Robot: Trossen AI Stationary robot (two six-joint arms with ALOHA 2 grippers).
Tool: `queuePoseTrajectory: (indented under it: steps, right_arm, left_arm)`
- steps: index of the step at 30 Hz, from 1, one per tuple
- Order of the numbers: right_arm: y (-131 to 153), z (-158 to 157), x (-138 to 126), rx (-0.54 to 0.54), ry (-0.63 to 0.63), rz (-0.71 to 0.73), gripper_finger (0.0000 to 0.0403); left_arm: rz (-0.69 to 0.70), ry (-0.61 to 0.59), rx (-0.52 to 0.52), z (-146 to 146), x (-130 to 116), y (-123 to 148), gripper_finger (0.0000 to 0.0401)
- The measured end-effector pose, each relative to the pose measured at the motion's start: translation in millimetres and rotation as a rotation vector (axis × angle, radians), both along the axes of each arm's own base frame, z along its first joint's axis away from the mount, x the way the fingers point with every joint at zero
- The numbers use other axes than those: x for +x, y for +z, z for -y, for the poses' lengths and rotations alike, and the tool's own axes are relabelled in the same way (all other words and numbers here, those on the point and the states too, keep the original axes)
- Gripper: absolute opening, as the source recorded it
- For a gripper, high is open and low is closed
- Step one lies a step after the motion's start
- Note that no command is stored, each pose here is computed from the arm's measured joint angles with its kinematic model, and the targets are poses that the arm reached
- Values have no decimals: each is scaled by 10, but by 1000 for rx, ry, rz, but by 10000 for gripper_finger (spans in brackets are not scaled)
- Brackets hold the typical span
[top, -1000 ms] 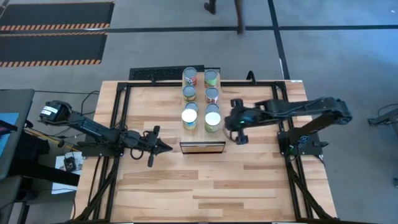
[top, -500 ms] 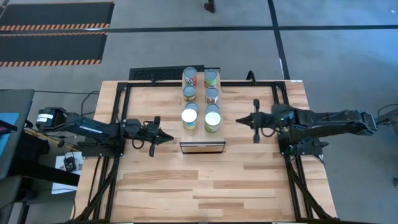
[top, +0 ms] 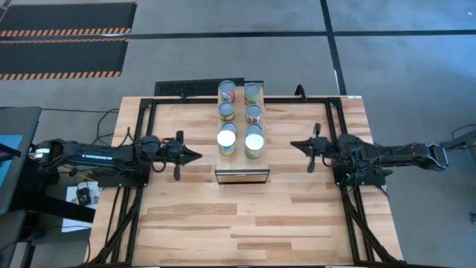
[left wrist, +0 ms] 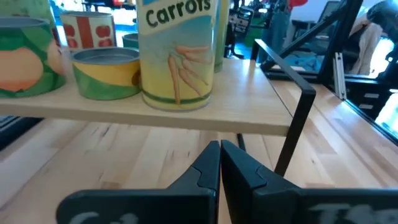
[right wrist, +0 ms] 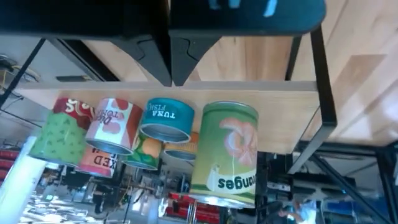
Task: Pick and place cans onto a shelf
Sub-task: Return to Home Position
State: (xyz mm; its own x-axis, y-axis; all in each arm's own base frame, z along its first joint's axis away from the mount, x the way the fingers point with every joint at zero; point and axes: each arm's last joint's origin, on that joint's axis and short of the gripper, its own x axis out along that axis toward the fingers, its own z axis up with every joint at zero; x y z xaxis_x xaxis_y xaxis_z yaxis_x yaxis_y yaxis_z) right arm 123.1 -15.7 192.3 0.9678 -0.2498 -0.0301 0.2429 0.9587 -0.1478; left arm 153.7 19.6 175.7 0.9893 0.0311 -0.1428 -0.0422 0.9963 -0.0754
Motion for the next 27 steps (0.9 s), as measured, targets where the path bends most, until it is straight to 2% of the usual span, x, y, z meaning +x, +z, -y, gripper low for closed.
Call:
queuePoseTrajectory:
  steps: [7,17,27]
  right_arm:
    - [-151,-5,-134,17,-24,80,2]
    - [-181,0,-286,11,-95,97,2]
    - [-189,9,-288,5,-127,95,2]
  left_arm:
    - [62,30,7,-3,-134,-190,0]
    - [98,31,22,-28,-219,-128,0]
    - [52,158,18,-24,-425,-154,0]
